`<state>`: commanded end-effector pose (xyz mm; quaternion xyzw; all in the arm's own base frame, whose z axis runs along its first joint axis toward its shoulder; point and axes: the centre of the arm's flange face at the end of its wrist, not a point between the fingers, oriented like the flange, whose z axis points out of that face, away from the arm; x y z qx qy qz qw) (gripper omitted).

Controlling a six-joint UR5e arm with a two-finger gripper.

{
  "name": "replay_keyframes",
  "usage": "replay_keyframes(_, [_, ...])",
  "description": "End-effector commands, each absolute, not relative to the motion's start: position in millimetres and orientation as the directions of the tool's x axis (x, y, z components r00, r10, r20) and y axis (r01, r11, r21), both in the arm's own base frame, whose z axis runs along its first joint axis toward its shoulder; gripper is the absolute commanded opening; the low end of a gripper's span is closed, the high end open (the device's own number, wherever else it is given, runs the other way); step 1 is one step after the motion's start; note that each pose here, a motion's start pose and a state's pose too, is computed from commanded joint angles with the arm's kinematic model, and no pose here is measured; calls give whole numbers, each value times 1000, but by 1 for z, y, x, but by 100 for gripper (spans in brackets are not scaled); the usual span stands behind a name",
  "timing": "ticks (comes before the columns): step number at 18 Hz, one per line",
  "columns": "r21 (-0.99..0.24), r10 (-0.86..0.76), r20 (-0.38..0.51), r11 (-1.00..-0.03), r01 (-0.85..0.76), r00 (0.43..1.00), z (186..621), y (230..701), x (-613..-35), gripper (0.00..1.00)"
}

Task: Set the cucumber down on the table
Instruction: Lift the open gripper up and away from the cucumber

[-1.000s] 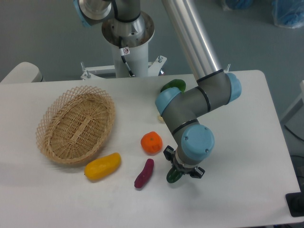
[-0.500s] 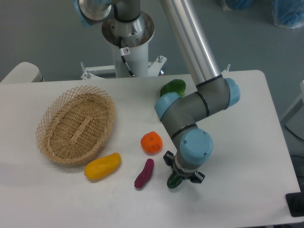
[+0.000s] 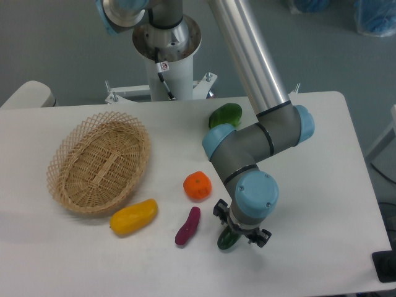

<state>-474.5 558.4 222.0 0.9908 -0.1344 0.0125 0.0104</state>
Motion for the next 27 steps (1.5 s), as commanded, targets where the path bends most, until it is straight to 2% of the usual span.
replay_keyframes(9, [-1,-436,-26,-900,-436,900,267,539,-495,100])
replay_keyframes(12, [0,-423,-50,-906,-423,905,280,539,-517,100])
replay_keyframes(18, [5,-463,-44,-886,-463,885,278,543,-553,100])
replay_keyframes(22, [10,-537,-42,-843,-537,843,275,538,-569,100])
replay_keyframes(27, [10,-537,-40,-843,-537,843,272,539,-570,100])
